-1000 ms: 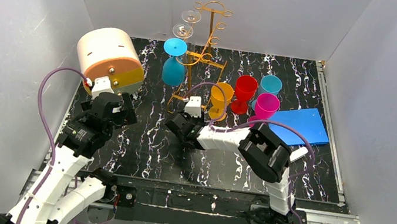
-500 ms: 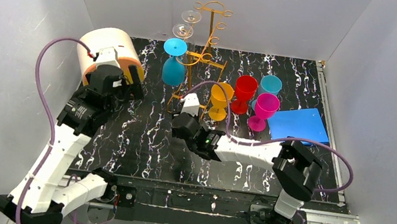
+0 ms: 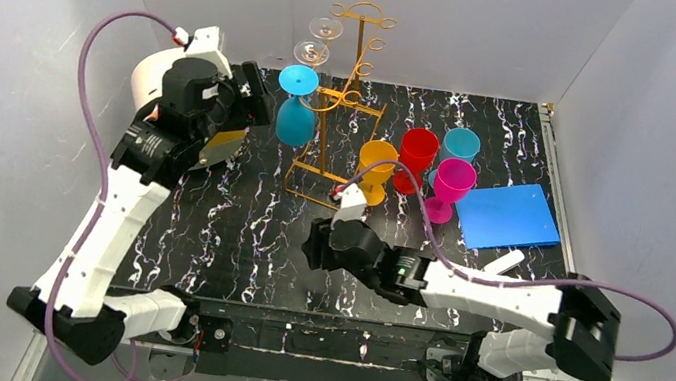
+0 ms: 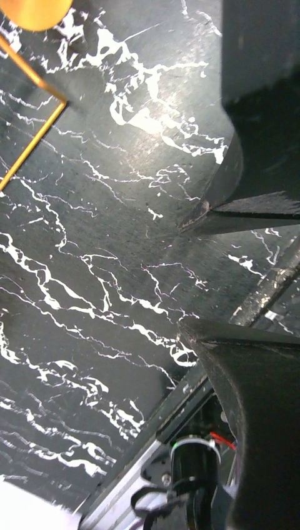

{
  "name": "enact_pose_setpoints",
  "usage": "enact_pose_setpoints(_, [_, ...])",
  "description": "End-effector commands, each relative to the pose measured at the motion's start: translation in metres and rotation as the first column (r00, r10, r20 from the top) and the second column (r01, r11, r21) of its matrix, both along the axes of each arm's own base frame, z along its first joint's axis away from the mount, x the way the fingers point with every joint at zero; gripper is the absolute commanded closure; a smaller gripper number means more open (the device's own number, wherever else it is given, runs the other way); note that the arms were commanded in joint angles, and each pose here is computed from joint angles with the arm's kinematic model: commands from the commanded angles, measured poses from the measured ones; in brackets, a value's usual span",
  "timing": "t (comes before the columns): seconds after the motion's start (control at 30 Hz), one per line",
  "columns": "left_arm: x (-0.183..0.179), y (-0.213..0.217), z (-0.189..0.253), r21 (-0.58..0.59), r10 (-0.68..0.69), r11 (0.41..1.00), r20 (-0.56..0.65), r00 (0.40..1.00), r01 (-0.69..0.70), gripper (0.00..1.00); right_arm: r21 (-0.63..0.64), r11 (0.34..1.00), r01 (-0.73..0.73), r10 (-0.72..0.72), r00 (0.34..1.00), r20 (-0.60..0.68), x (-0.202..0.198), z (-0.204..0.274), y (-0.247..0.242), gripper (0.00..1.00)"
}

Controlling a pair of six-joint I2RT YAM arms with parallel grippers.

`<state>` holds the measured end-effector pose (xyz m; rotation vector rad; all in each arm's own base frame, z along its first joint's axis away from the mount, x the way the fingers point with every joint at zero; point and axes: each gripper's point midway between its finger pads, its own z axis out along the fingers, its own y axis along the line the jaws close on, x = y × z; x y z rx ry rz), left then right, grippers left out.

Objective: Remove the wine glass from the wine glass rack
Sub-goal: Pick up the wine glass from the wine rack.

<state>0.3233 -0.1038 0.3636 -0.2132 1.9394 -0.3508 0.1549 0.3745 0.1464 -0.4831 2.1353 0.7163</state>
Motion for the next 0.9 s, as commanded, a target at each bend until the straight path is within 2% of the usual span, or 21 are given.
enact_pose_setpoints(0.0, [0.012,-0.023,0.023,-0.067,-0.089,0.993,0.039,0.995,0.092,0.22,0.052,0.992,0.116,-0.115,0.993,-0.021,0.003,0.015,-0.03,0.39])
enact_pose_setpoints(0.17, [0.029,-0.037,0.025,-0.079,-0.13,0.988,0.035,0.991,0.132,0.28,0.063,0.968,0.244,-0.244,0.97,-0.004,0.011,0.022,-0.067,0.31])
enact_pose_setpoints(0.4, [0.055,-0.043,0.019,-0.106,-0.1,0.989,0.026,0.995,0.102,0.43,0.089,0.975,0.203,-0.202,0.979,-0.022,0.002,0.031,-0.07,0.26])
enact_pose_setpoints(0.47, [0.063,-0.044,0.02,-0.12,-0.089,0.989,0.033,0.996,0.092,0.44,0.1,0.974,0.201,-0.199,0.979,-0.03,0.001,0.034,-0.07,0.24])
enact_pose_setpoints(0.87, [0.086,-0.045,0.014,-0.155,-0.078,0.984,0.027,0.997,0.081,0.63,0.084,0.983,0.162,-0.158,0.986,-0.05,0.001,0.046,-0.059,0.23])
